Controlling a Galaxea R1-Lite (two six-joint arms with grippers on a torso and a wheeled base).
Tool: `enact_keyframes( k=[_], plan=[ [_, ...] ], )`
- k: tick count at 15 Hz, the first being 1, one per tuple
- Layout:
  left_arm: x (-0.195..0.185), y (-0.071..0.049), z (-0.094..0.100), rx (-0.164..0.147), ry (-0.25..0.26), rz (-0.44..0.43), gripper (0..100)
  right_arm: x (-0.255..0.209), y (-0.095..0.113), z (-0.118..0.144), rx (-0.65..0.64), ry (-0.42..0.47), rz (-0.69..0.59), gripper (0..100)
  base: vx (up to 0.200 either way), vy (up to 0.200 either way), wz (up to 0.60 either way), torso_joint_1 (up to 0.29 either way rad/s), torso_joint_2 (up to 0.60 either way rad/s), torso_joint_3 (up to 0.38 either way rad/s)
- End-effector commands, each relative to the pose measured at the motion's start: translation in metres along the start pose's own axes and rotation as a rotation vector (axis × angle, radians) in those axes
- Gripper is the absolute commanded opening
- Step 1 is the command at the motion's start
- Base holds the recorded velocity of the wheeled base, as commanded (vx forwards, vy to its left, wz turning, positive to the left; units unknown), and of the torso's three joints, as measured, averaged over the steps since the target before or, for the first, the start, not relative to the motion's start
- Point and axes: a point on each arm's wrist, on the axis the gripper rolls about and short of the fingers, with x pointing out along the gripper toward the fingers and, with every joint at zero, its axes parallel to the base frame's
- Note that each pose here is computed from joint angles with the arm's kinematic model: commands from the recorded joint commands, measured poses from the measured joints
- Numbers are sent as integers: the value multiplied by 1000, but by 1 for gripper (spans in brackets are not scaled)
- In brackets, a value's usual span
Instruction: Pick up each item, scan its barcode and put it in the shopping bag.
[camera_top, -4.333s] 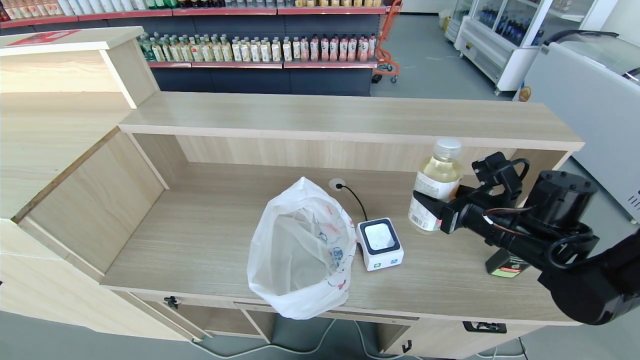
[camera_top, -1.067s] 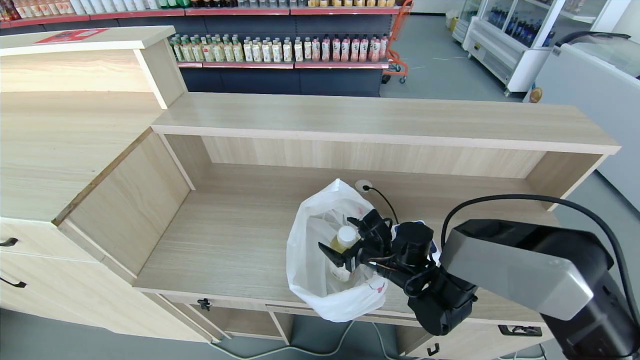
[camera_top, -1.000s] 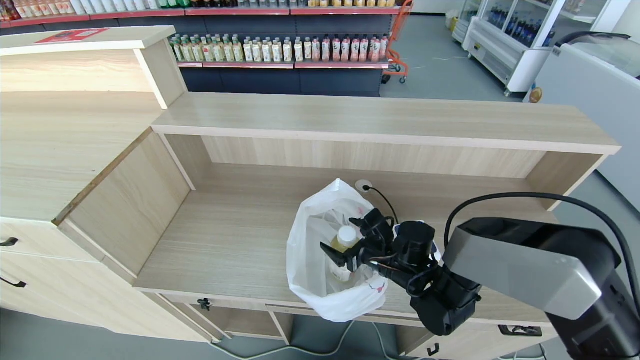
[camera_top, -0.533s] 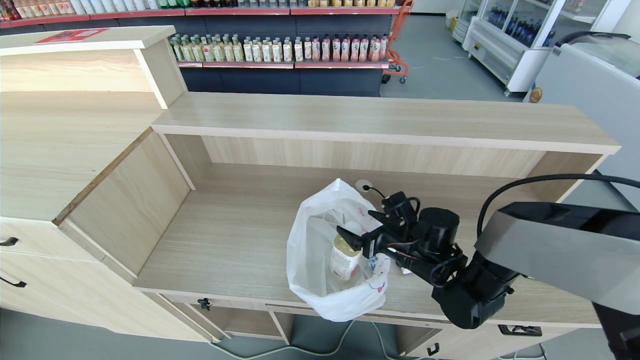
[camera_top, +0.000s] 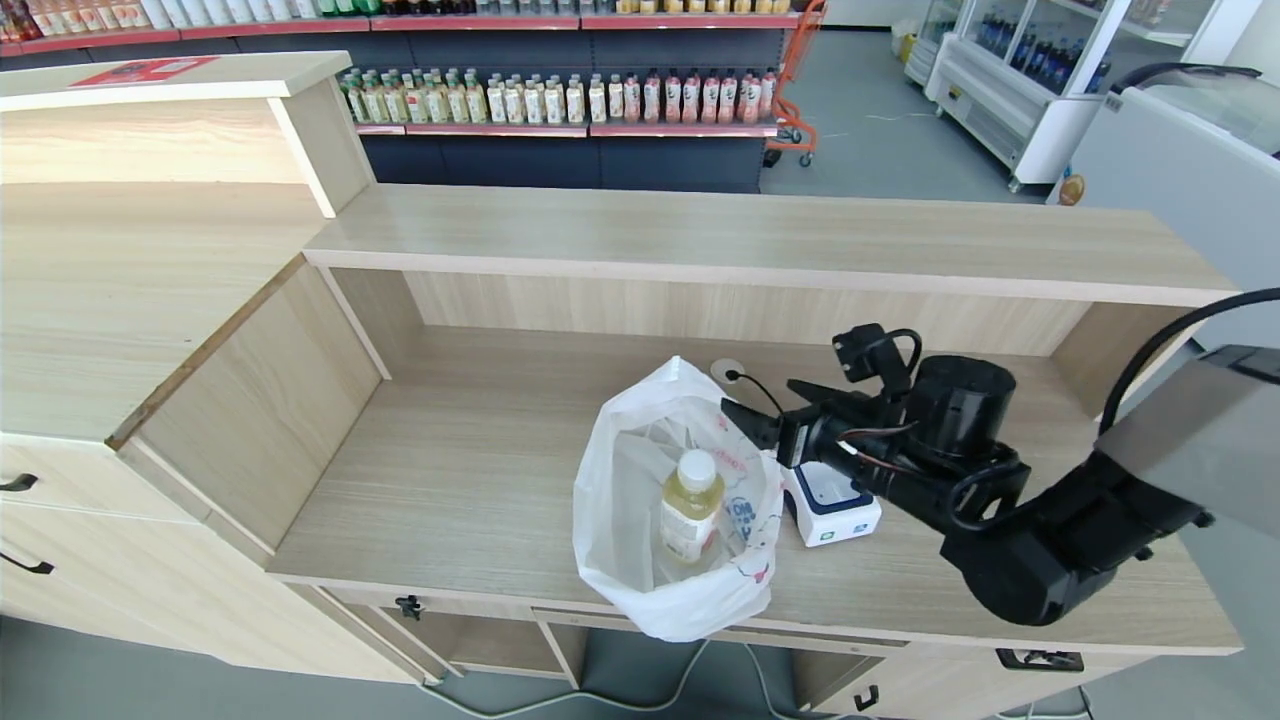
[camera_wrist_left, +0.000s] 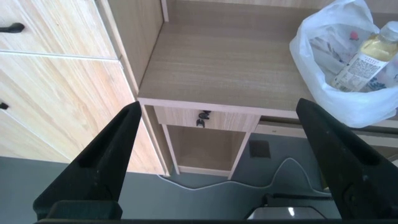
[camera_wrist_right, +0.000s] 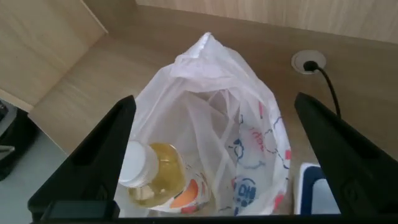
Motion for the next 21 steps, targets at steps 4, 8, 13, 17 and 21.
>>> enact_keyframes(
  k=[4,8,13,17,21],
  plan=[
    [0,0,0,0,0,0,100,-66,-66,16,15,53,-290,100,0,-200,0,1,2,1],
    [0,0,0,3,0,0,100,-97,-76,29,24,107,-367,100,0,-200,0,5,4,2],
    [0,0,0,1,0,0,100,-124,-80,23,-70,217,-419,100,0,-200,0,1,4,4],
    [0,0,0,1,0,0,100,-136,-83,16,-134,265,-439,100,0,-200,0,0,2,0],
    [0,0,0,0,0,0,100,-144,-77,13,-133,282,-432,100,0,-200,0,-1,1,0]
  ],
)
